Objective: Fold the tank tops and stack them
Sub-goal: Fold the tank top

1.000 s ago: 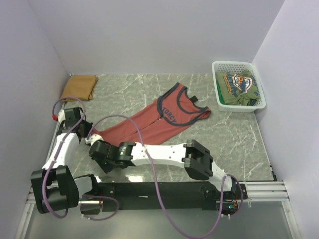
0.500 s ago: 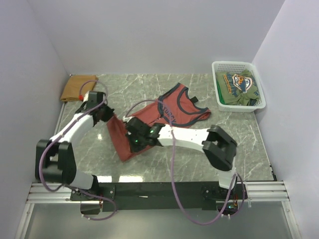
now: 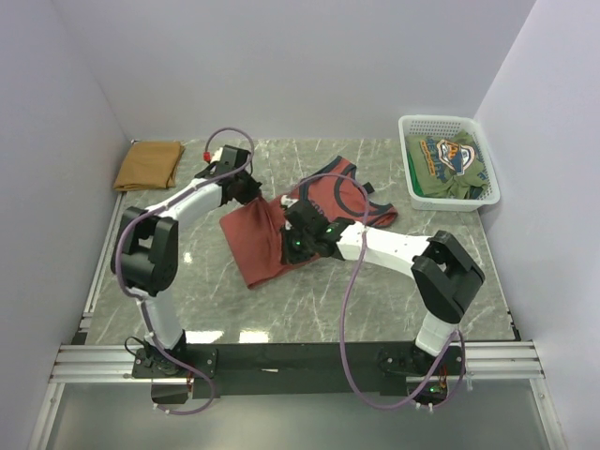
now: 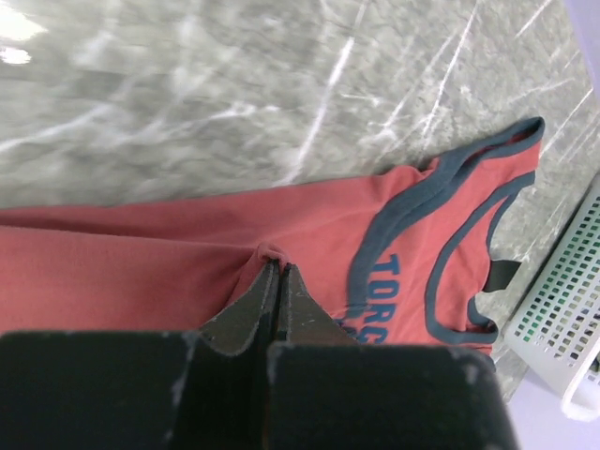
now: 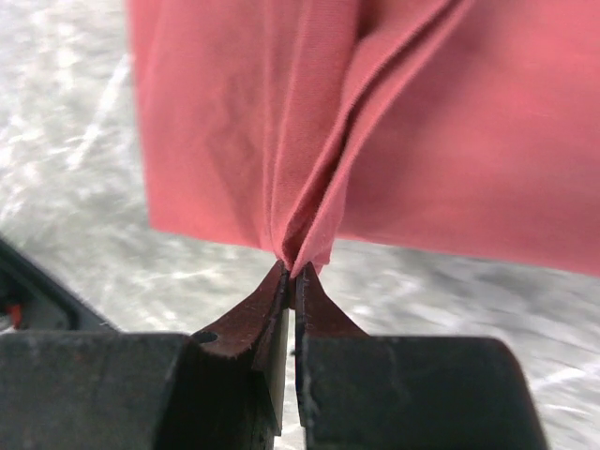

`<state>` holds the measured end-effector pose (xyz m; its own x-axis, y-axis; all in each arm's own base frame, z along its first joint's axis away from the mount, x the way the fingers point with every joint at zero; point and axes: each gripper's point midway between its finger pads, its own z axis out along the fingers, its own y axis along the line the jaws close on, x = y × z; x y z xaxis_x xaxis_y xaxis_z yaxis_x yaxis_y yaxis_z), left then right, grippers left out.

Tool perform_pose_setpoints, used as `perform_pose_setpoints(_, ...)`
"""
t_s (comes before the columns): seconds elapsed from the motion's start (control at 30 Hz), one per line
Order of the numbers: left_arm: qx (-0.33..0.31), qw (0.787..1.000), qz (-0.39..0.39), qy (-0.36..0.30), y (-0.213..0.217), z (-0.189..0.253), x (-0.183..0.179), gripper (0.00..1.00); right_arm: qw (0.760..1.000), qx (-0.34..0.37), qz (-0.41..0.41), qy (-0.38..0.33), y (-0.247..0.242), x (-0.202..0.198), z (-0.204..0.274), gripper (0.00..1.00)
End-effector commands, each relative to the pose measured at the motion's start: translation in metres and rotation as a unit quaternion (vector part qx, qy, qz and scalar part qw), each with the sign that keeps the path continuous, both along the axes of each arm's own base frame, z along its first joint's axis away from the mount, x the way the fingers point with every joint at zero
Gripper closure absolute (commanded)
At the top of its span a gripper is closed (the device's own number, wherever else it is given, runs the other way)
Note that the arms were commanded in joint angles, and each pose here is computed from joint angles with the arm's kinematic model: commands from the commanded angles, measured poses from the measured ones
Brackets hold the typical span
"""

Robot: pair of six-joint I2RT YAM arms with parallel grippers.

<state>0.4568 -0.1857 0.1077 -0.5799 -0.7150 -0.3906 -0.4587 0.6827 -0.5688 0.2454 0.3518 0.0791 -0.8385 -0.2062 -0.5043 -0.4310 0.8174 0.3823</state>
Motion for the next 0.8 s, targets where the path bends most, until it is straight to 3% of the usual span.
perform_pose_setpoints(0.0, -0.019, 0.999, 0.003, -0.042, -0.021, 0.028, 0.025, 1.0, 0.999, 0.022, -0.01, -0.028, -0.012, 0.014, 0.017, 1.0)
perform_pose_setpoints(0.37, -0.026, 0.998, -0.027, -0.047, -0.062, 0.025, 0.05, 0.99, 0.998, 0.025, -0.055, -0.016, -0.057, 0.038, 0.003, 1.0)
perform_pose_setpoints(0.43, -0.032, 0.998, -0.039, -0.048, -0.069, 0.024, 0.054, 0.98, 0.998, 0.021, -0.062, -0.013, -0.062, 0.04, -0.001, 0.95)
perform_pose_setpoints(0.5, -0.032, 0.997, -0.048, -0.045, -0.073, 0.016, 0.058, 0.85, 0.996, 0.008, -0.085, -0.018, -0.074, 0.047, -0.004, 0.77)
perform_pose_setpoints(0.53, -0.032, 0.997, -0.053, -0.043, -0.075, 0.014, 0.058, 0.68, 0.995, -0.001, -0.094, -0.016, -0.08, 0.047, -0.005, 0.71)
perform_pose_setpoints(0.63, -0.016, 0.997, -0.058, -0.051, -0.07, 0.015, 0.057, 0.4, 0.992, -0.013, -0.124, -0.037, -0.098, 0.051, 0.004, 0.4)
perform_pose_setpoints(0.77, -0.011, 0.996, -0.05, -0.077, -0.054, 0.036, 0.048, 0.31, 0.981, -0.042, -0.174, -0.071, -0.122, 0.061, 0.027, 0.36)
